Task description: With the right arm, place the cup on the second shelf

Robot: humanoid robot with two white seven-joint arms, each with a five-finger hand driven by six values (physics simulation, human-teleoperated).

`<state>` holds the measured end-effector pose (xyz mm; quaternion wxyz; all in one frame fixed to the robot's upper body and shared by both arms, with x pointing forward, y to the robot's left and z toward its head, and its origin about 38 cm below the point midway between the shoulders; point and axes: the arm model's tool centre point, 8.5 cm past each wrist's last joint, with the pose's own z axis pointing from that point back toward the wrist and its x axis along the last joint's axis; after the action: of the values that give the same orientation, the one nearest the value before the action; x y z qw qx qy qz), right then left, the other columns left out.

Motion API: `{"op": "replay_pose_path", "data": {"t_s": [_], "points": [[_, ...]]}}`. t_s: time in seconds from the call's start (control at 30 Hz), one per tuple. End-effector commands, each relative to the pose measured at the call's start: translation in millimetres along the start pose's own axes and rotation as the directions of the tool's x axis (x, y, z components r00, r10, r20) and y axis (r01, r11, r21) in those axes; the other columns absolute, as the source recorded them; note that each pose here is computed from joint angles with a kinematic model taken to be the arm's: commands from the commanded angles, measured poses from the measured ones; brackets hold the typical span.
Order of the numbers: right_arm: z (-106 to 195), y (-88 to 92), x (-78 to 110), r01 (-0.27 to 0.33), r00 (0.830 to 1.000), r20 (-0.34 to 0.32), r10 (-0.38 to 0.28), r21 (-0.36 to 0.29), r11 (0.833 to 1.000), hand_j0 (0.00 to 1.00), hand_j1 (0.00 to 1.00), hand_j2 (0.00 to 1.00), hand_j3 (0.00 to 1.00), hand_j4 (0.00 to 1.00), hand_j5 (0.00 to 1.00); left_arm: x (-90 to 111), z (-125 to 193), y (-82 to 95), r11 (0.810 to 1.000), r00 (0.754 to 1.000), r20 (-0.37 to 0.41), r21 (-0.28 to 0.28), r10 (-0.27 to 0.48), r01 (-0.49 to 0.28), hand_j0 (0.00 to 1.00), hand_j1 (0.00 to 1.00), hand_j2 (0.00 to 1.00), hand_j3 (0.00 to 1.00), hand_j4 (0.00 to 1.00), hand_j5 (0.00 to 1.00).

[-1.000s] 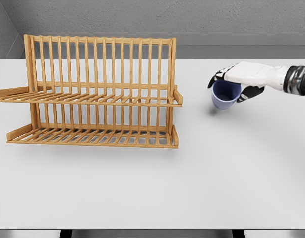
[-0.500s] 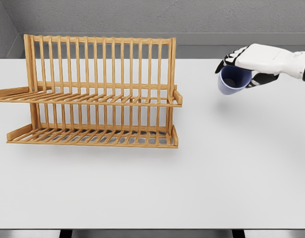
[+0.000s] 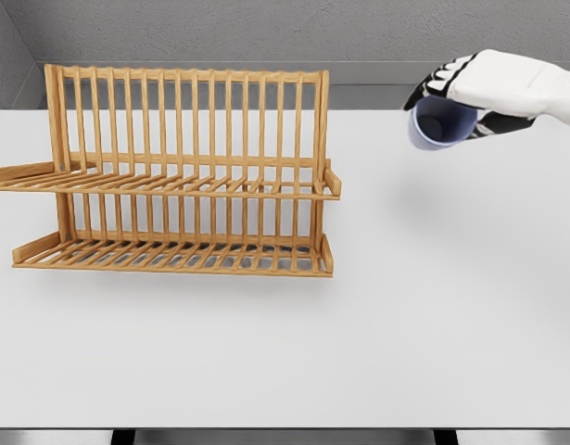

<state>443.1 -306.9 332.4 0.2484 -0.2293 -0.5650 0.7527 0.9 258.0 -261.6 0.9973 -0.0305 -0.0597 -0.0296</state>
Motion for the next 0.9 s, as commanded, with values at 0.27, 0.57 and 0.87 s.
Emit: {"op": "replay_pose_path", "data": {"t_s": [0.27,0.57,0.87], "points": [[8,-29.7,24.5,-0.087,0.995,0.041,0.09,-0.06,0.994,0.64,0.64,0.64,0.64,0.64,0.64,-1,0,-0.1,1.0,1.0,-0.002,0.0,0.0,0.0,1.0,1.0,1.0,1.0,1.0,1.0],[13,-41.1,45.5,-0.156,0.983,0.088,0.162,-0.075,0.985,0.65,0.65,0.65,0.65,0.65,0.65,0,0,0.0,1.0,1.0,0.0,0.0,0.0,0.0,1.0,1.0,1.0,1.0,1.0,1.0],[3,-42.2,57.2,-0.168,0.97,0.16,0.184,-0.112,0.979,0.65,0.65,0.65,0.65,0.65,0.65,0,0,0.0,1.0,1.0,0.0,0.0,0.001,-0.001,1.0,1.0,1.0,1.0,1.0,1.0]]}}
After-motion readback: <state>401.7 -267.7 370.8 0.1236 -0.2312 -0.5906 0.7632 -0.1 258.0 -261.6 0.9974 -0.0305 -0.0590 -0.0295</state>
